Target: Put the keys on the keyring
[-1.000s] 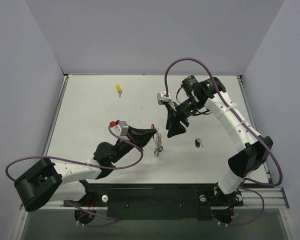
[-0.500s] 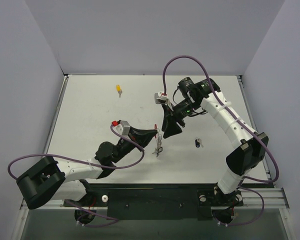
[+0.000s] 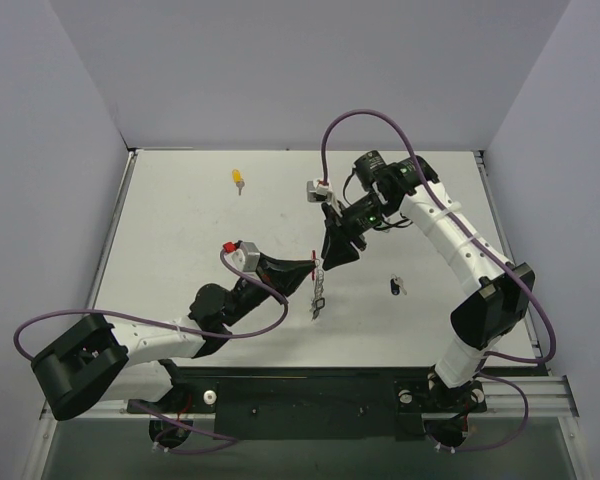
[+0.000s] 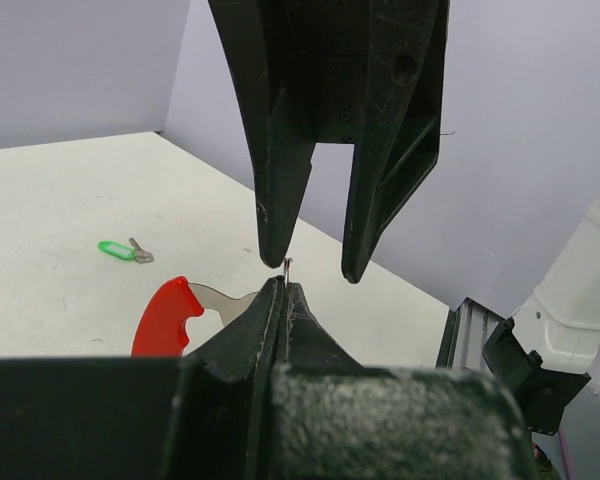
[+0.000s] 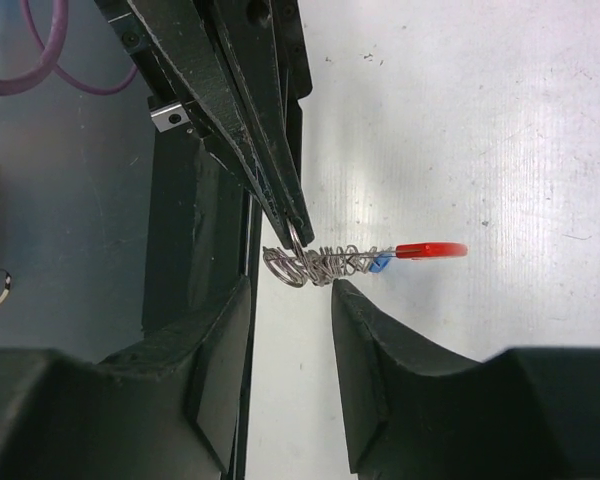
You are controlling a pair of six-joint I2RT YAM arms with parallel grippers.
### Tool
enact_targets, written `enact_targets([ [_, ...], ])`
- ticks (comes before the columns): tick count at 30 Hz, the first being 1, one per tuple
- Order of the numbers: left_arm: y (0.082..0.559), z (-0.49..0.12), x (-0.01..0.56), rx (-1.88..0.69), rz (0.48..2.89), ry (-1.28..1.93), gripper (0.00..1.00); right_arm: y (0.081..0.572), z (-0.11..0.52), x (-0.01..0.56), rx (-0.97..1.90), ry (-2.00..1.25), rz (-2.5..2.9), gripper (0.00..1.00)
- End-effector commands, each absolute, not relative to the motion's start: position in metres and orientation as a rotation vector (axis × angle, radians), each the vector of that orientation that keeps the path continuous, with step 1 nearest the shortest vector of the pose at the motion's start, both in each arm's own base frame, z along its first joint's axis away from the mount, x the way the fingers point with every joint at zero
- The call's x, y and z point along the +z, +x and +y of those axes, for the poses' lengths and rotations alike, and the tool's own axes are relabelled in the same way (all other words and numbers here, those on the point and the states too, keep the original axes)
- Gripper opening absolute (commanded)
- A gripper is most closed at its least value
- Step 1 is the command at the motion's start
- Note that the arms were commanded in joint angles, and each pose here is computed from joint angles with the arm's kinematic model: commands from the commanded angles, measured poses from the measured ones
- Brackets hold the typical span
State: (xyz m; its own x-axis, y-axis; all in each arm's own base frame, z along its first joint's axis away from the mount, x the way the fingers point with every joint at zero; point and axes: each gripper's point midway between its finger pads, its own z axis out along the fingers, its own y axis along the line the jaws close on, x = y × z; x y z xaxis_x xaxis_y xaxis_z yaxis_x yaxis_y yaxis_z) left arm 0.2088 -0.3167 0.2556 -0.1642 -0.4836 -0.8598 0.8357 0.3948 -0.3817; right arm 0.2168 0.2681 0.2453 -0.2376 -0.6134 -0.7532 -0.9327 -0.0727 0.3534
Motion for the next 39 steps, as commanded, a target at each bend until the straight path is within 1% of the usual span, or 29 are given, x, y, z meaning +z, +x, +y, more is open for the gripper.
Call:
enact_targets([
  [1, 0.187, -0.296, 0.347, -1.304, 0.903, 0.297, 0.00, 0.210, 0.276, 0.256, 1.252, -1.674, 1.810, 0.29],
  [5, 0.187, -0.296, 0.348, -1.304, 0.901, 0.295, 0.00, 0.205, 0.278, 0.252, 1.263, -1.694, 1.809, 0.21],
  [15, 0.187, -0.296, 0.348, -1.309, 0.899, 0.293, 0.00, 0.198, 0.280, 0.251, 1.287, -1.713, 1.791, 0.10],
  [17, 0.186, -0.296, 0.347, -1.312, 0.900, 0.293, 0.00, 0.196, 0.280, 0.251, 1.293, -1.718, 1.788, 0.06],
  [18, 0.187, -0.296, 0.348, -1.311, 0.898, 0.292, 0.00, 0.195, 0.280, 0.252, 1.295, -1.721, 1.784, 0.00],
  [23, 0.187, -0.296, 0.346, -1.310, 0.901, 0.292, 0.00, 0.190, 0.282, 0.253, 1.312, -1.736, 1.776, 0.00],
  [25, 0.187, -0.296, 0.345, -1.309, 0.905, 0.292, 0.00, 0.190, 0.282, 0.253, 1.315, -1.733, 1.784, 0.03],
  [28, 0.187, -0.295, 0.346, -1.308, 0.902, 0.289, 0.00, 0.190, 0.282, 0.253, 1.313, -1.732, 1.783, 0.11],
  [29, 0.187, -0.295, 0.345, -1.305, 0.903, 0.289, 0.00, 0.189, 0.281, 0.253, 1.314, -1.733, 1.785, 0.11],
  [31, 0.187, -0.295, 0.346, -1.307, 0.901, 0.290, 0.00, 0.189, 0.282, 0.253, 1.317, -1.736, 1.778, 0.10],
  [35, 0.188, -0.295, 0.344, -1.302, 0.906, 0.289, 0.00, 0.186, 0.282, 0.253, 1.322, -1.744, 1.772, 0.00],
  [39, 0.189, -0.295, 0.341, -1.295, 0.919, 0.287, 0.00, 0.187, 0.278, 0.254, 1.286, -1.747, 1.796, 0.00],
])
